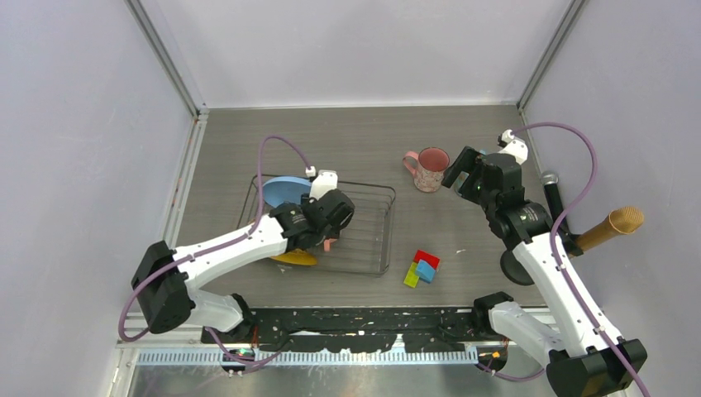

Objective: Unload the mixed dishes from the dish rack
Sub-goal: Pick up the cup from the dish rack.

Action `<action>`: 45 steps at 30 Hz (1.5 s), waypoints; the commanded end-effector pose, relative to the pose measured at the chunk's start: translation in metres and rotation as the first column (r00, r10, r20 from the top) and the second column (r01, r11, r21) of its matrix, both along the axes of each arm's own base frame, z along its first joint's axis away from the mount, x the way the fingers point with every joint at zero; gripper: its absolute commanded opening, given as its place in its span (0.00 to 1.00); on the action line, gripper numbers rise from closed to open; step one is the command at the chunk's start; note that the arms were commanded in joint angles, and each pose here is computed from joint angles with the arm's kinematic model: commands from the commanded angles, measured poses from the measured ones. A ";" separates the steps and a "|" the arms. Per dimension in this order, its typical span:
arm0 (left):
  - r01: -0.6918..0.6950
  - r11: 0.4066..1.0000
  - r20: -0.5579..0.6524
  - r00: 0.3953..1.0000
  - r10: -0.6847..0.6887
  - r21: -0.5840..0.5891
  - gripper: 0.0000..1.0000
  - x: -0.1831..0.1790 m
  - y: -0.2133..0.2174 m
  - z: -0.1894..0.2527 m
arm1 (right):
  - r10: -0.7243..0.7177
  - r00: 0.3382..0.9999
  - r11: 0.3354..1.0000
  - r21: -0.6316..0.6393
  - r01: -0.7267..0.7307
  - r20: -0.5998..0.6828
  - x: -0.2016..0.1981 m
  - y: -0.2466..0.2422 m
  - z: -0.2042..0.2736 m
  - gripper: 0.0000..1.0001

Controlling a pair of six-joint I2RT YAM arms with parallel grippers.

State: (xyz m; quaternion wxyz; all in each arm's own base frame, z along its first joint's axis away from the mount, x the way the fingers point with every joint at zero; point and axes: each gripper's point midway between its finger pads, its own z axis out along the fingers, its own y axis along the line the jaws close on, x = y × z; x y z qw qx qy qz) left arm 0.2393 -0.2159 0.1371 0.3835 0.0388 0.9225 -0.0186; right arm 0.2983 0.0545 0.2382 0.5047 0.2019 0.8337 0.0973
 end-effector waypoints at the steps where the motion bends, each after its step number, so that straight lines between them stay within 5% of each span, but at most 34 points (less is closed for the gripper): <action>1: -0.004 0.998 0.018 1.000 0.005 -0.056 0.48 0.010 -0.013 0.011 | -0.015 0.999 1.000 0.004 0.015 0.029 0.000 -0.003 0.007 0.99; 15: -0.054 0.998 -0.053 0.997 0.055 0.018 0.44 0.004 -0.005 0.001 | -0.052 0.998 0.998 -0.022 0.053 0.018 0.000 -0.011 0.000 0.99; 27: 0.083 0.994 -0.082 0.993 -0.089 -0.072 0.46 0.004 -0.040 -0.004 | -0.054 0.999 0.998 -0.041 0.054 0.007 0.001 -0.013 -0.003 0.99; 45: 0.068 0.997 -0.161 0.984 -0.074 -0.039 0.42 -0.003 -0.040 -0.029 | -0.063 0.998 0.997 -0.047 0.063 0.008 0.000 -0.015 -0.005 0.99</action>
